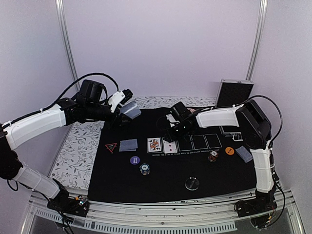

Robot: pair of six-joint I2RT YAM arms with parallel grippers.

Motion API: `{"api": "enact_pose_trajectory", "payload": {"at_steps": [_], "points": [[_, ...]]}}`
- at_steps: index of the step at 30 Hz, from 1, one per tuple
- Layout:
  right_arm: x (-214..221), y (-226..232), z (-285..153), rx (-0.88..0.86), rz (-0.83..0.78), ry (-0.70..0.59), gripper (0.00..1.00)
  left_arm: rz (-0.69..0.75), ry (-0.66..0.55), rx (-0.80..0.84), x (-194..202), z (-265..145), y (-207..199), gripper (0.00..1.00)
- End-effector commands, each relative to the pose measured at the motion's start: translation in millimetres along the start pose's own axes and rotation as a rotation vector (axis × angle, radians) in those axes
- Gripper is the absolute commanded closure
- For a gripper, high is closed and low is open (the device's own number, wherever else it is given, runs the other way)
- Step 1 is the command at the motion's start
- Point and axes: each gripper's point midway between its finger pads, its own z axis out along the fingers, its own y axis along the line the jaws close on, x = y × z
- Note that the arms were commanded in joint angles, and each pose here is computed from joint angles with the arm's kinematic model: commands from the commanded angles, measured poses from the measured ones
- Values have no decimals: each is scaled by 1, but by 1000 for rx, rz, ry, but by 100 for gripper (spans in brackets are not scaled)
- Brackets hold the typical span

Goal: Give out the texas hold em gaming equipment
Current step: Adjust the poker card in the community card area.

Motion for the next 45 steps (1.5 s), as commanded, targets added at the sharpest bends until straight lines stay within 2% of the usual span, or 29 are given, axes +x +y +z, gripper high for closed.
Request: {"api": "enact_pose_trajectory", "payload": {"at_steps": [1,5,10,12,14,16,24,30,40,45], "points": [[-27,-2,-32,44,11,-78,50,-5,-42,-10,-14,-6,7,48],[-24,-5,-48,57,38,-90,50,-3,-42,-14,-14,-6,8,48],[10,11,-58,5,38,-42,49,-2,-43,-14,-15,-7,8,48],[24,22,-60,22,-26,-22,46,-2,-44,-15,-15,-8,8,48],[37,26,-61,68,-77,1,37,-3,-47,-11,-16,-8,7,48],[48,23,-58,99,-105,34,32,-2,-51,-7,-17,-9,6,48],[79,8,-30,187,-133,130,30,0,-52,-7,-17,-10,6,48],[83,-1,-15,249,-151,137,31,0,-55,-6,-18,-11,5,48],[65,-2,-13,267,-125,95,34,-1,-53,-7,-17,-11,5,48],[66,4,-18,225,-203,96,34,2,-56,-8,-18,-12,5,48]]}}
